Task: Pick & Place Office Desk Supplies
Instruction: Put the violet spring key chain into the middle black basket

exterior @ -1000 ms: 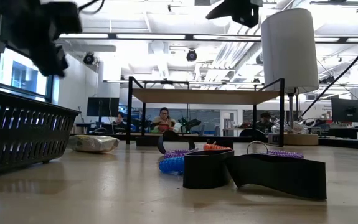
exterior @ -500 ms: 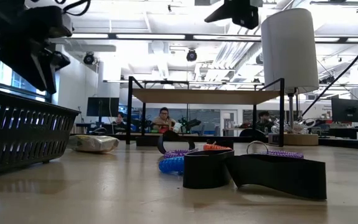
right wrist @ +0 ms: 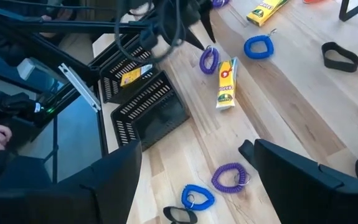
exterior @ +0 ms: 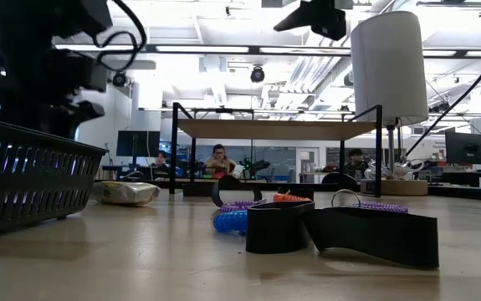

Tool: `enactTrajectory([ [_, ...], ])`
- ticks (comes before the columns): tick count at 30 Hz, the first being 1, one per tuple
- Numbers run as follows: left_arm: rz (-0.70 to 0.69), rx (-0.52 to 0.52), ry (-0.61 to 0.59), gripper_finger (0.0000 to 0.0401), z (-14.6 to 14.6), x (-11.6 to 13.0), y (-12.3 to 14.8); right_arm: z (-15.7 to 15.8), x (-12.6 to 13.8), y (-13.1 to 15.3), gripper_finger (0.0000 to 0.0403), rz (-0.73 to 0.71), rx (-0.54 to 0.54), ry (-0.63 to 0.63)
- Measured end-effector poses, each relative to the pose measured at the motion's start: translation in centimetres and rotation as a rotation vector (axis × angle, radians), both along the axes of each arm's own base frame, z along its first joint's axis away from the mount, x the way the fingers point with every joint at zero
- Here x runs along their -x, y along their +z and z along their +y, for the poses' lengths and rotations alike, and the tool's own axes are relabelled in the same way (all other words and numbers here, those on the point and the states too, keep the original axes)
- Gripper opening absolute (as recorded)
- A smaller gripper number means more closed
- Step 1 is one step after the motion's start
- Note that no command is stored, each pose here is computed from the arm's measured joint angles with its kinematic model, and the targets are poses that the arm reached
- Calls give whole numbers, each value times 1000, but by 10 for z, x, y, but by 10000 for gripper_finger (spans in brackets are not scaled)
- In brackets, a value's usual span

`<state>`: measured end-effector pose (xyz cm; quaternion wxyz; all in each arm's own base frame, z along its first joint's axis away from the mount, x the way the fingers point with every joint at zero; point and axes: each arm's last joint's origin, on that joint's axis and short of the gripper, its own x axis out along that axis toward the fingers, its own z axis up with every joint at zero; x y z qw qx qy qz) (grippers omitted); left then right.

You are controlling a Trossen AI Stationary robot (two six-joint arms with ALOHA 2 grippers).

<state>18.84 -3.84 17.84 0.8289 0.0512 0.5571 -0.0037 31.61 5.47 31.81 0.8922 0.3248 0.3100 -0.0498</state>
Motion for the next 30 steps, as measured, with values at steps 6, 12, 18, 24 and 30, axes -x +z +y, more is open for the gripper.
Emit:
enactTrajectory([
  [6, 16, -9, -15, 103, -2, -11, -12, 0, 0, 0, 298, 1, 3, 5],
  [12, 50, -17, -15, 103, -3, -12, -18, 0, 1, -1, 298, 7, 17, 14],
  [18, 100, -43, -57, 103, -3, -15, -27, 0, 1, -1, 298, 6, 27, 22],
  [24, 163, -56, -61, 103, -4, -19, -40, 0, 1, -1, 298, 7, 26, 25],
  [30, 231, -77, -87, 99, -4, -20, -50, 0, 1, -1, 298, 7, 26, 26],
])
